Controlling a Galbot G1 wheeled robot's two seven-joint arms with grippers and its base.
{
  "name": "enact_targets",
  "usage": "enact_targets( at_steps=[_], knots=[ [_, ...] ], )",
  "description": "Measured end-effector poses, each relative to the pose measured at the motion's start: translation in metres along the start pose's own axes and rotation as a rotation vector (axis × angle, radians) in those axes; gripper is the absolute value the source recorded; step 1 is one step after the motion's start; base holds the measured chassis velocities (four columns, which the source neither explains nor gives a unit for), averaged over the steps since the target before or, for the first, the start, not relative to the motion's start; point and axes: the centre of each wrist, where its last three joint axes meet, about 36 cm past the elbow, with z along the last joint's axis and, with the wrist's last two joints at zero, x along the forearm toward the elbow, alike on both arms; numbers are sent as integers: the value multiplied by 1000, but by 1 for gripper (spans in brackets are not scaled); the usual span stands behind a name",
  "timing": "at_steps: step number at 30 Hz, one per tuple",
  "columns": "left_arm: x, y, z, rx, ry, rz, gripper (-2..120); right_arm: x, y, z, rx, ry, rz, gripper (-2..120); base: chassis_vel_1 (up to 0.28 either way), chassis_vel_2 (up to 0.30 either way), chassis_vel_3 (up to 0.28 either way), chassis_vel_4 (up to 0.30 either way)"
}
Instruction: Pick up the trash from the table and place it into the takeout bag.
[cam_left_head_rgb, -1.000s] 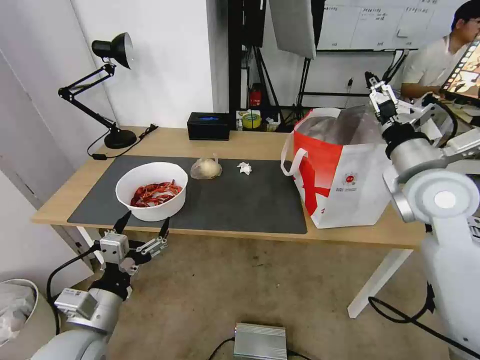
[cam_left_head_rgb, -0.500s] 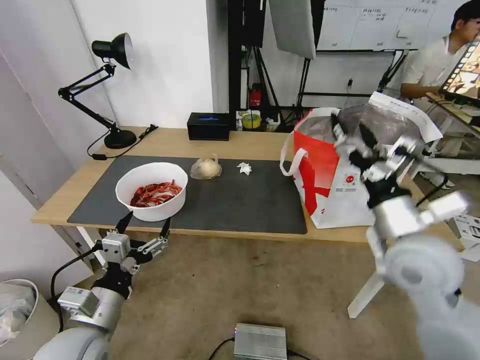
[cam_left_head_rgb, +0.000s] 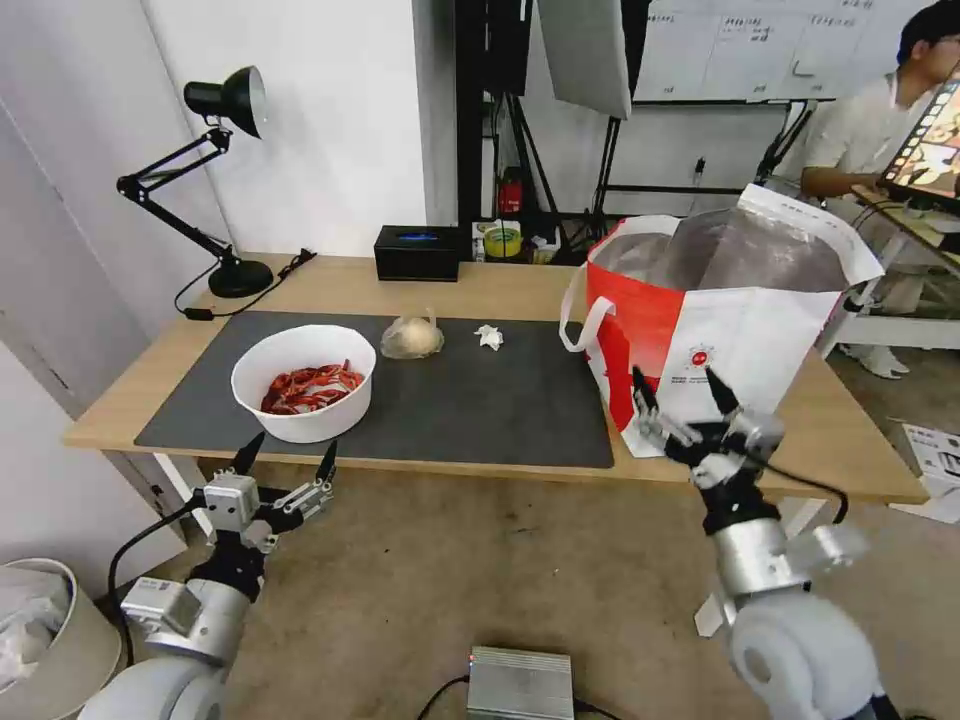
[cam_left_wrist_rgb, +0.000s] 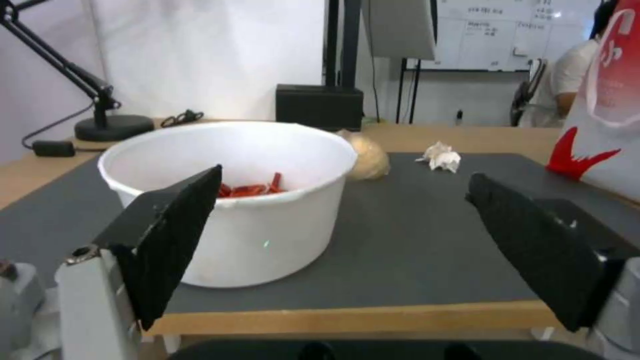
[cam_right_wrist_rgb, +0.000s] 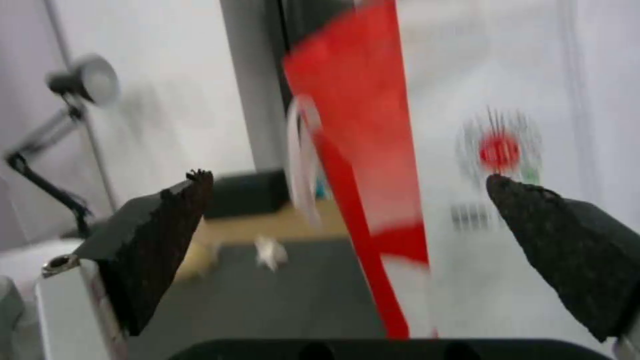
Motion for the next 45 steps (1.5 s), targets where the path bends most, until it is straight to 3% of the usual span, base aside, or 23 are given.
enact_targets(
  at_steps=[10, 20, 45],
  knots=[
    [2, -4, 9, 32, 16, -18, 100, 14, 15, 24, 51, 66, 38, 100, 0, 0, 0, 0],
    [3, 0, 8, 23, 17, -29, 100, 21, 27, 35, 62, 60, 0, 100, 0, 0, 0, 0],
    [11, 2, 4, 5, 14, -26, 100, 29, 37, 35, 56, 49, -23, 100, 0, 0, 0, 0]
  ],
)
